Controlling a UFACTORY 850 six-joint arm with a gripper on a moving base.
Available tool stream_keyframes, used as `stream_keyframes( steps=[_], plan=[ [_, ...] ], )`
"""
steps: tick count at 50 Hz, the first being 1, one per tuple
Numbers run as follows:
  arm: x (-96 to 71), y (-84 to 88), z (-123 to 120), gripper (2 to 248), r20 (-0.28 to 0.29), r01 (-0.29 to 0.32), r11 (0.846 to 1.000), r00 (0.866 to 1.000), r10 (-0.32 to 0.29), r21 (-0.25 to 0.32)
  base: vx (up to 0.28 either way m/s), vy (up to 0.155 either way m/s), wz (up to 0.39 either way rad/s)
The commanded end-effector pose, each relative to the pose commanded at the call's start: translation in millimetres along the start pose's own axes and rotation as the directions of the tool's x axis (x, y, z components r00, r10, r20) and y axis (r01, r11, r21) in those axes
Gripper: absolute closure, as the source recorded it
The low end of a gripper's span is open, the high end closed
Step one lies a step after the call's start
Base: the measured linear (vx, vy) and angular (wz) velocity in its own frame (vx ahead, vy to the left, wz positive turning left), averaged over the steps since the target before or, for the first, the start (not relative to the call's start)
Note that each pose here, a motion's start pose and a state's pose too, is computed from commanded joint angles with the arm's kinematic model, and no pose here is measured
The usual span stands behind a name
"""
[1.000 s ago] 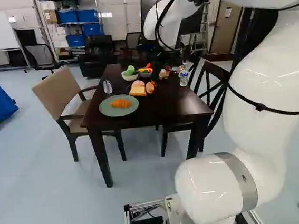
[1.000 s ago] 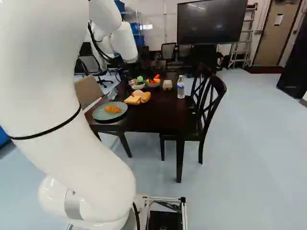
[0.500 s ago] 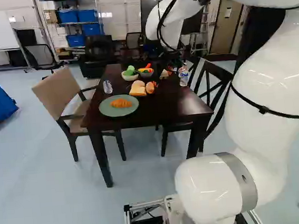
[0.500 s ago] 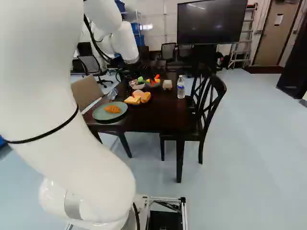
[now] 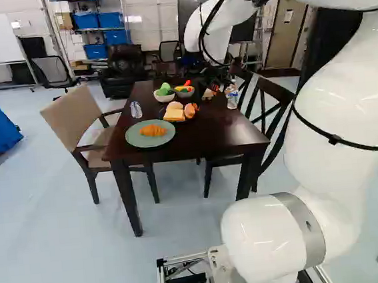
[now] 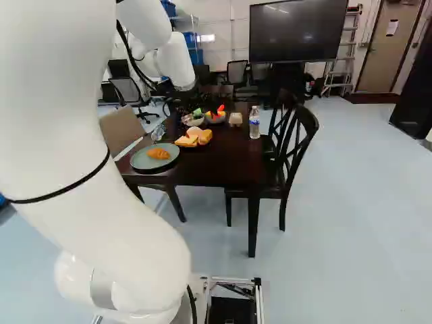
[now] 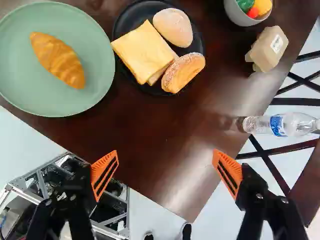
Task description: Move the croissant to the empty plate
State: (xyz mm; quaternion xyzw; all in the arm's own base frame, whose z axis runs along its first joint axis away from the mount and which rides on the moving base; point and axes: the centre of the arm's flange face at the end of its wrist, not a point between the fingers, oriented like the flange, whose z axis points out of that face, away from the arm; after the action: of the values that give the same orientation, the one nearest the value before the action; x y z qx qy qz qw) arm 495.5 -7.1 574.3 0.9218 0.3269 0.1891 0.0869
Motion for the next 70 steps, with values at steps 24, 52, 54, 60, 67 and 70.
stream_keyframes(
  steps=[24,52,54,60,67,70],
  plan=[
    [-10.7,-10.7,12,3,-0.049,-0.047,0.998,0.998,0.046,-0.028,0.0,0.0,0.0],
    [-34.1,-33.3,34,3,-0.153,-0.144,0.987,0.979,0.132,-0.072,0.0,0.0,0.0],
    [-36.2,-35.4,36,3,-0.162,-0.153,0.985,0.977,0.139,-0.075,0.0,0.0,0.0],
    [-43.2,-42.0,41,3,-0.192,-0.181,0.98,0.968,0.162,-0.083,0.0,0.0,0.0],
    [-52.2,-50.4,48,3,-0.23,-0.215,0.972,0.955,0.19,-0.091,0.0,0.0,0.0],
    [-56.4,-54.3,50,3,-0.247,-0.231,0.968,0.948,0.202,-0.094,0.0,0.0,0.0]
  ],
)
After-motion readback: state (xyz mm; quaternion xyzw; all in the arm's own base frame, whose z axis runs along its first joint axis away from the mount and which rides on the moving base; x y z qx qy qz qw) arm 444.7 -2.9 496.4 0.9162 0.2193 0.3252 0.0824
